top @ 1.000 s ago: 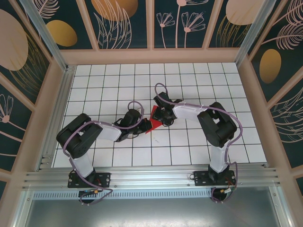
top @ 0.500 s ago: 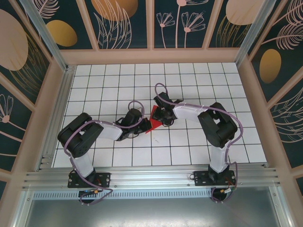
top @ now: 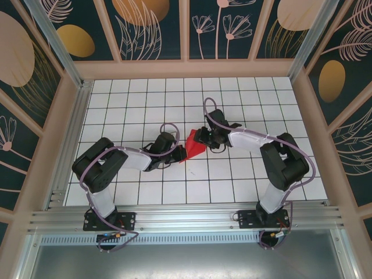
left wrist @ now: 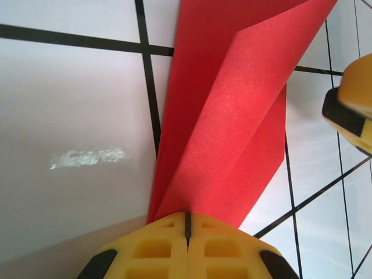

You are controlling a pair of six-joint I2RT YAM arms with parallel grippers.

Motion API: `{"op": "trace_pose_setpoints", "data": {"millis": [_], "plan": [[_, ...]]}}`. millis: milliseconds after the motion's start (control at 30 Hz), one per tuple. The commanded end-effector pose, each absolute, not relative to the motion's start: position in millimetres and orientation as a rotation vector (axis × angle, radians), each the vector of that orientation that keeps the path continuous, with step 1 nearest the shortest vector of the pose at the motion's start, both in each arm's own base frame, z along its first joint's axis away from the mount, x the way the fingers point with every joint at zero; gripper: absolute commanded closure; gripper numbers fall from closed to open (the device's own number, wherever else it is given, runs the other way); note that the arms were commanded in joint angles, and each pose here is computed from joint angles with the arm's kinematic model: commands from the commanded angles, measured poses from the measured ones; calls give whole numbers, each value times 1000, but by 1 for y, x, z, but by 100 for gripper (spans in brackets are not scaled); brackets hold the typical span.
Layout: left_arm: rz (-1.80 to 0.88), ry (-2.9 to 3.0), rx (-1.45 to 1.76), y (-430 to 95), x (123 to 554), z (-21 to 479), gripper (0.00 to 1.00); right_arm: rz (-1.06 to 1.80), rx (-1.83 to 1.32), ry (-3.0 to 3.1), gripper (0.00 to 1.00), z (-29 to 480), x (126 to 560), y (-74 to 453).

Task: Fold a paper plane with a square sheet of paper (pick it up from the middle)
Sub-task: Fourth fold the wing at the center of the table.

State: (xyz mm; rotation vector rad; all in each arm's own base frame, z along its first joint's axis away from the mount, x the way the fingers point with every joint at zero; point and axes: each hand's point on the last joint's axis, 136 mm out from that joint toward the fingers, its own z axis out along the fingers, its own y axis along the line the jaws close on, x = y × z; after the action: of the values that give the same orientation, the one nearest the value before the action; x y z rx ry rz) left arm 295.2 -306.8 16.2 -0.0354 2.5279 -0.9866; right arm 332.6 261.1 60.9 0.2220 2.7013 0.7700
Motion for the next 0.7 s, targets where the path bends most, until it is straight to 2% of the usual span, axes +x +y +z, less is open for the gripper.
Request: {"op": "trace_pose_setpoints", "data": {"millis": [0, 167, 300, 667], "plan": [[-876, 2652, -9, -293, 282, -14, 100, 931, 60, 2642, 60, 79, 328, 287], [-867, 2658, -10, -292, 282, -15, 100, 982, 12, 2680, 83, 67, 323, 306], [-865, 2663, -11, -292, 281, -17, 100, 986, -7, 2727, 91, 51, 318, 316], [-860, 2680, -11, -289, 276, -21, 100, 894, 50, 2781, 93, 19, 320, 303]]}}
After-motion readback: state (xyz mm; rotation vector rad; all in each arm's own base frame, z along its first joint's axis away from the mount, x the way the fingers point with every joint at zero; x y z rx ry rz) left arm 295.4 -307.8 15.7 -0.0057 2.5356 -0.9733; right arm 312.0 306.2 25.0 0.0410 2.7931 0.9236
